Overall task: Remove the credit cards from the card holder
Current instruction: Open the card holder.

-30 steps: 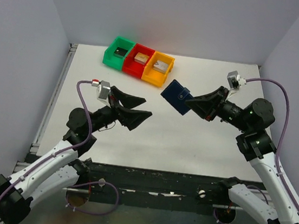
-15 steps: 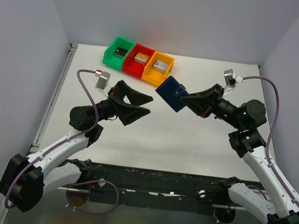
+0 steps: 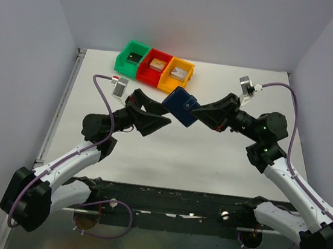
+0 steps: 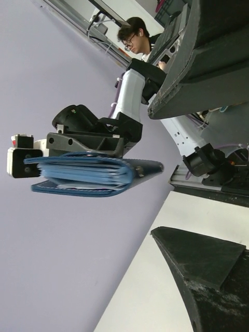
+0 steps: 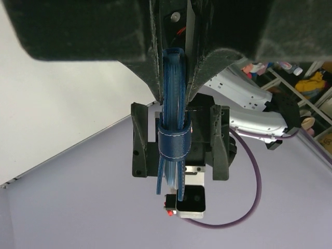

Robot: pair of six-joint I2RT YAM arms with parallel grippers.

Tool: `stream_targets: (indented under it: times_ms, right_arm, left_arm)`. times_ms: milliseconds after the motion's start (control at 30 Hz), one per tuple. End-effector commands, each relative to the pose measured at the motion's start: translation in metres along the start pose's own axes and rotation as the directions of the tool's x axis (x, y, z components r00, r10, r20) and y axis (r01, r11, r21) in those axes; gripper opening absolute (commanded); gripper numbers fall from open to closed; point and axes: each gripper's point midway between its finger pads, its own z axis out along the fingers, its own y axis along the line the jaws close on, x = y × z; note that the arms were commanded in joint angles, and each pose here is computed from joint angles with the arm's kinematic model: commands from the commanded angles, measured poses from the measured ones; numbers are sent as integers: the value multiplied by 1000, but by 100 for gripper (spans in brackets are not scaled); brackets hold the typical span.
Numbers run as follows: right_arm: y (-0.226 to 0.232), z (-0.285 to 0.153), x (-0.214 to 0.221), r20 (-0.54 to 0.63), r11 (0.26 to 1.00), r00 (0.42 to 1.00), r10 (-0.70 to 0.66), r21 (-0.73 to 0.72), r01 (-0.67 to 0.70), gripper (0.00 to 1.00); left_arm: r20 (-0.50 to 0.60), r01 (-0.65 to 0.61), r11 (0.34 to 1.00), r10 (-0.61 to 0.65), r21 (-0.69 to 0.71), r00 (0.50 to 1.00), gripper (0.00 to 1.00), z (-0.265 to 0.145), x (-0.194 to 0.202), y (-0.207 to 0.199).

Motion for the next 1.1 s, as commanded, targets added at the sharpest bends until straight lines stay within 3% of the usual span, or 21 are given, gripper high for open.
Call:
stream_targets:
  times_ms: [0, 233, 600, 1067]
  right_arm:
    - [4, 9, 4, 23, 999, 1000, 5, -40, -4, 0]
    - [1, 13, 11, 14, 998, 1000, 28, -52, -27, 0]
    - [-7, 13, 21, 3, 998, 999, 43, -41, -43, 0]
    - [-16, 14, 29, 11, 997, 997, 70, -30, -70, 0]
  left_arm:
    - [23, -58, 998, 57, 32, 998, 93, 12, -18, -9]
    - [43, -82, 995, 79, 50, 996, 85, 16, -24, -12]
    - [54, -79, 995, 75, 64, 996, 49, 17, -25, -9]
    - [87, -96, 995, 94, 16, 992, 47, 9, -34, -1]
